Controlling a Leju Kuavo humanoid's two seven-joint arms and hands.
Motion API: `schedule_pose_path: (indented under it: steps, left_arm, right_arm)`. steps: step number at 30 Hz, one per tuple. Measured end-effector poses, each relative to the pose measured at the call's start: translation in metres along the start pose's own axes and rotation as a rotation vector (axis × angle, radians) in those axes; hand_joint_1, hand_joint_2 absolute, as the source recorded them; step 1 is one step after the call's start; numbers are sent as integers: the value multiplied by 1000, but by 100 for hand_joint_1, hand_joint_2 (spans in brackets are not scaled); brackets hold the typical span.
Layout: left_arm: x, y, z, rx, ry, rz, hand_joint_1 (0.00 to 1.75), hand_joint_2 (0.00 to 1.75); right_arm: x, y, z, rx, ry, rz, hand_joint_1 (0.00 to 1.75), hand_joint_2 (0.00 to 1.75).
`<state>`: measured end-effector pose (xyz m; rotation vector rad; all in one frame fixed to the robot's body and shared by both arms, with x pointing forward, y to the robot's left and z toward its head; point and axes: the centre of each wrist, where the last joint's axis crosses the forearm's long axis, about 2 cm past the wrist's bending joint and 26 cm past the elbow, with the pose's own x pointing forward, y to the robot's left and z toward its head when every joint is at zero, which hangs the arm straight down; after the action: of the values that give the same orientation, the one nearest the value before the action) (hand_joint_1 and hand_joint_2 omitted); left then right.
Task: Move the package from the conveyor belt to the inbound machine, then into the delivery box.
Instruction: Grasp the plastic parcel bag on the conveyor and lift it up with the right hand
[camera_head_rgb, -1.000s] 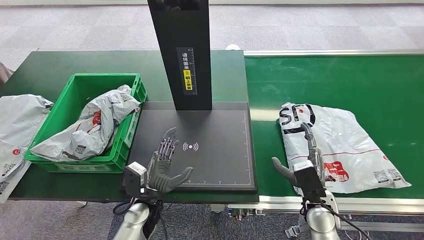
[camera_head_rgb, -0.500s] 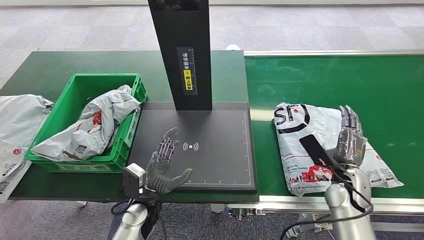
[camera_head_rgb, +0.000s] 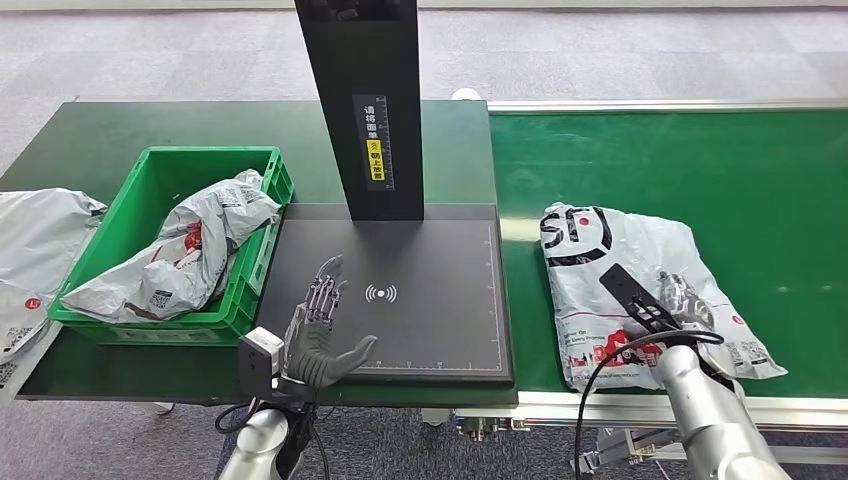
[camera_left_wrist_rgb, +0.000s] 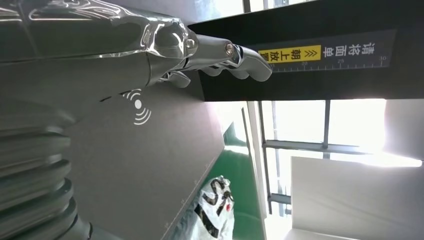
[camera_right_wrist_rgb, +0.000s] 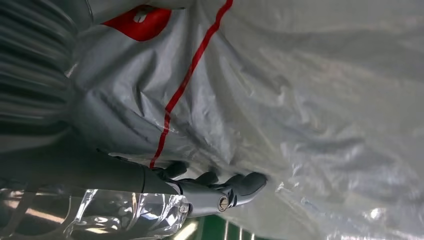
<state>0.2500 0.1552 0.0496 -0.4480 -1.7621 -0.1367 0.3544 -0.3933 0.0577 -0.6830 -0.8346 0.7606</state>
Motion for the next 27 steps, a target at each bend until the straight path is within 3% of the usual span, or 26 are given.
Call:
schedule_pose_path:
  steps: [2, 6, 12, 17, 22, 27]
  left_arm:
    - [-1, 0, 1, 4, 0, 0, 0, 175]
    - [-3, 0, 3, 12, -4, 1, 0, 175]
    - [-6, 1, 9, 42, 11, -2, 0, 175]
    - [-7, 1, 21, 63, 35, -1, 0, 175]
    - [-4, 1, 29, 72, 41, 1, 0, 175]
    - [-1, 1, 28, 71, 28, 0, 0, 175]
  right_arm:
    - [-1, 5, 0, 104, -13, 29, 2, 175]
    - [-1, 10, -1, 281, -83, 84, 175, 175]
    - [2, 12, -1, 284, -150, 109, 175, 175]
    - [7, 17, 0, 179, -226, 40, 175, 175]
    - [10, 30, 9, 88, -322, -170, 175, 175]
    - [13, 41, 22, 120, -486, -528, 175, 175]
